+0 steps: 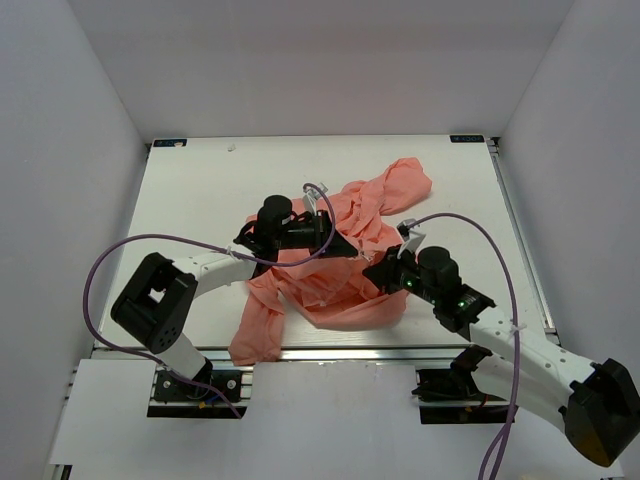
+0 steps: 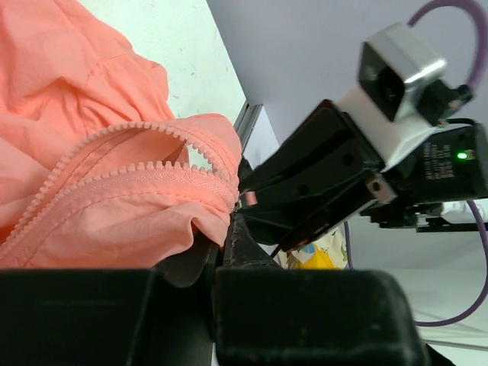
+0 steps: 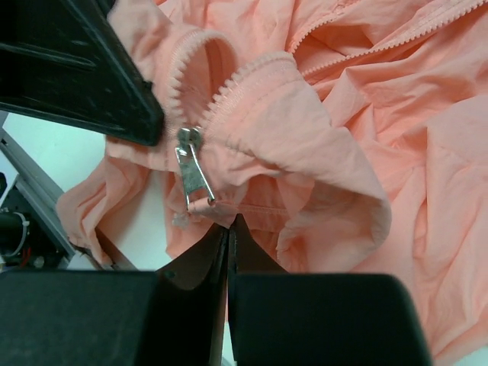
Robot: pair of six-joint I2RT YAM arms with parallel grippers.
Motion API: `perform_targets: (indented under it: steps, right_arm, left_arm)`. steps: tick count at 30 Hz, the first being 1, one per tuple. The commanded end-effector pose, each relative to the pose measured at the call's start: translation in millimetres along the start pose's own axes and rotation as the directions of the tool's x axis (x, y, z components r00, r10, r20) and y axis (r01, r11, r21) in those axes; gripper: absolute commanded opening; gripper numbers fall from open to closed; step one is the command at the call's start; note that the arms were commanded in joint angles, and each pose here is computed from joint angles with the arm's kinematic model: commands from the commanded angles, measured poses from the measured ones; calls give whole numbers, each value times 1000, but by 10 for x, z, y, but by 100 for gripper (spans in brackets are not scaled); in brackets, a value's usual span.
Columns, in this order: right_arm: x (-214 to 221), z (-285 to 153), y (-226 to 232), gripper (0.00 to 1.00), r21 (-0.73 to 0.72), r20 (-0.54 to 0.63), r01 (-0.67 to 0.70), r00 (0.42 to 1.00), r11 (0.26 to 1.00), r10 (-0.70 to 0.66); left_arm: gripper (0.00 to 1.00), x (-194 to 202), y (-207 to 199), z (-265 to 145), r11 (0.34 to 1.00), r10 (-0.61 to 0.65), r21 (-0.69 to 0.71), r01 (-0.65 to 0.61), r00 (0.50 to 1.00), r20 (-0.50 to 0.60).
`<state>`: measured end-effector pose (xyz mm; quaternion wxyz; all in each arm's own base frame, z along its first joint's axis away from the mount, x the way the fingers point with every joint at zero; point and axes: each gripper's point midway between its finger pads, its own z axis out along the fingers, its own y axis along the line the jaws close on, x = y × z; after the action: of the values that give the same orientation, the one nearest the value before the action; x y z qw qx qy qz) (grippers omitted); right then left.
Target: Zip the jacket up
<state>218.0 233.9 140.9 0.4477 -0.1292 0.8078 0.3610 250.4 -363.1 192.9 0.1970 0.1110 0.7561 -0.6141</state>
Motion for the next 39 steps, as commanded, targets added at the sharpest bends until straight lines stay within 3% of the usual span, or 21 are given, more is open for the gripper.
perform_targets:
  steps: [1, 8, 11, 15, 23, 27, 32, 39]
  right_arm:
    - [-269, -100, 171, 0, -24, 34, 16, 999, 1000, -16]
    - [-209, -189, 177, 0, 55, -187, 29, 982, 998, -19]
    - [-282, -187, 199, 0, 57, -194, 50, 980, 997, -38]
    - [-478, -159, 237, 0, 63, -151, 71, 987, 995, -61]
    - [-823, 48, 57, 0, 207, -56, 61, 997, 976, -50]
    - [-1000, 139, 104, 0, 200, -4, 54, 999, 978, -54]
    - [-987, 236, 9, 0, 241, -19, 69, 998, 968, -66]
    - [-1166, 322, 51, 0, 208, 76, 112, 989, 972, -130]
  left_arm:
    - [0, -64, -11, -6, 1000, 21, -18, -21, 1000, 7]
    - [0, -62, 76, -55, 993, 66, -97, -66, 998, 1]
    - [0, -73, 85, -101, 987, 95, -130, -94, 995, 5]
    - [0, -15, 113, -110, 982, 116, -144, -118, 993, -24]
    - [0, 192, 136, -127, 982, 99, -150, -113, 991, -94]
    - [0, 259, 121, -154, 983, 96, -148, -112, 990, -107]
    - [0, 300, 41, -167, 983, 112, -133, -127, 987, -115]
    - [0, 380, 34, -127, 970, 145, -171, -174, 975, -169]
